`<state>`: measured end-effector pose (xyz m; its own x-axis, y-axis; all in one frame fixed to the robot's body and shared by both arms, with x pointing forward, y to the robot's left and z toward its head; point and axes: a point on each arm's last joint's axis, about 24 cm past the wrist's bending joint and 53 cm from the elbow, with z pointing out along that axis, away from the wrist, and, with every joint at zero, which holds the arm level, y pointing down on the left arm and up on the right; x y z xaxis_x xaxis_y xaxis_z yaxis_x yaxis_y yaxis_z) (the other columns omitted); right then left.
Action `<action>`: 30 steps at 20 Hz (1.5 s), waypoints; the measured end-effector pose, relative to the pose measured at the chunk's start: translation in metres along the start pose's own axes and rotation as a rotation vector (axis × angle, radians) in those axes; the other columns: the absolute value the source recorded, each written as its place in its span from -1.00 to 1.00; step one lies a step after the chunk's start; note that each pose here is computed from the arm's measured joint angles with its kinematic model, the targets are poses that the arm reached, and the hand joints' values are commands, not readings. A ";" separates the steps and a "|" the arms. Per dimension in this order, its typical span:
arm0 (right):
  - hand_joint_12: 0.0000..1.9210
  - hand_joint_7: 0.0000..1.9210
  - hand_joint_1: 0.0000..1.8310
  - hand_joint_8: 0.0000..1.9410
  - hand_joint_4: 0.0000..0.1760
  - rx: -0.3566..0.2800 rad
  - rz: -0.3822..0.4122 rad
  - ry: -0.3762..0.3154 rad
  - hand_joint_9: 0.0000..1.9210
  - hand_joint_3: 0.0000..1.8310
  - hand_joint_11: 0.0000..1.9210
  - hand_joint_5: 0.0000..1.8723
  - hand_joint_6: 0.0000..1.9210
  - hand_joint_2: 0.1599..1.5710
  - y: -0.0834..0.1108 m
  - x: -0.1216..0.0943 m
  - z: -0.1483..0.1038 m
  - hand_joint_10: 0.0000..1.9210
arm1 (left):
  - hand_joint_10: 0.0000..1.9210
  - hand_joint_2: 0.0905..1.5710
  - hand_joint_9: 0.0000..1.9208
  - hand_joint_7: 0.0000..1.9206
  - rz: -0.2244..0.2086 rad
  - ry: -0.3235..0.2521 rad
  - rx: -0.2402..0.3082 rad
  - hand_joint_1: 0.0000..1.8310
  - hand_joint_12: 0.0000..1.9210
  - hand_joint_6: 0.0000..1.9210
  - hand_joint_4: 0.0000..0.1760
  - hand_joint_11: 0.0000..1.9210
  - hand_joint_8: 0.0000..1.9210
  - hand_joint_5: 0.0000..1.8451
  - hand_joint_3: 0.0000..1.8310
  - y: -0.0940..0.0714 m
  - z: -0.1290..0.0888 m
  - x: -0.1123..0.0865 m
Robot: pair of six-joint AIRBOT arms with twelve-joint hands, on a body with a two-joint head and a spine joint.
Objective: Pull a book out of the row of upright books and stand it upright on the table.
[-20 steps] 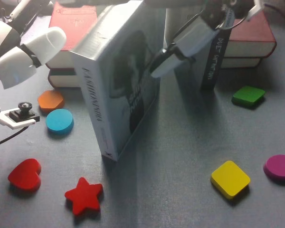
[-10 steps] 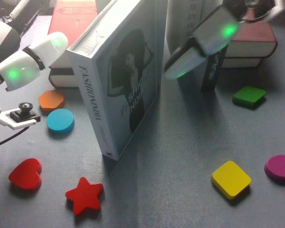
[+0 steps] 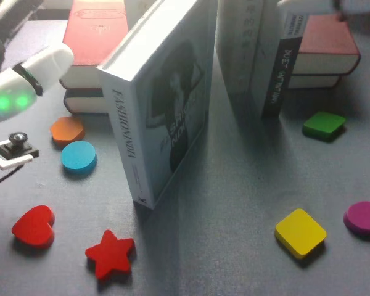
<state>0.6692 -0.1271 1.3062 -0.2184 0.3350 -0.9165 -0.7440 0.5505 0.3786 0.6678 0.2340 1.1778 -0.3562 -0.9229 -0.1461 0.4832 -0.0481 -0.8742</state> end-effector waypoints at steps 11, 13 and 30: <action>-1.00 -1.00 -1.00 -1.00 -1.00 0.132 0.232 -0.140 -1.00 -0.97 -1.00 -1.00 -1.00 0.69 -0.047 0.019 -0.079 -1.00 | -1.00 0.77 -1.00 -1.00 -0.004 -0.042 0.064 -0.65 -1.00 -1.00 -0.08 -1.00 -1.00 -1.00 -1.00 -0.021 -0.015 -0.014; -1.00 -1.00 -0.99 -1.00 -1.00 0.111 0.259 -0.171 -1.00 -0.99 -1.00 -1.00 -1.00 0.66 -0.041 0.021 -0.088 -1.00 | -1.00 0.78 -1.00 -1.00 -0.015 -0.044 0.069 -0.65 -1.00 -1.00 -0.16 -1.00 -1.00 -1.00 -1.00 -0.022 -0.017 -0.013; -1.00 -1.00 -0.99 -1.00 -1.00 0.044 0.423 -0.338 -1.00 -0.99 -1.00 -1.00 -1.00 0.75 -0.033 0.045 -0.119 -1.00 | -1.00 0.89 -1.00 -1.00 -0.015 0.035 0.064 -0.70 -1.00 -1.00 0.24 -1.00 -1.00 -1.00 -0.99 -0.027 -0.020 0.004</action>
<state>0.6086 -0.2213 1.2368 -0.2721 0.7574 -0.5935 -0.6065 0.3439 0.7169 0.6375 0.2389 1.1920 -0.3911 -0.9081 -0.1498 0.5273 -0.0877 -0.8451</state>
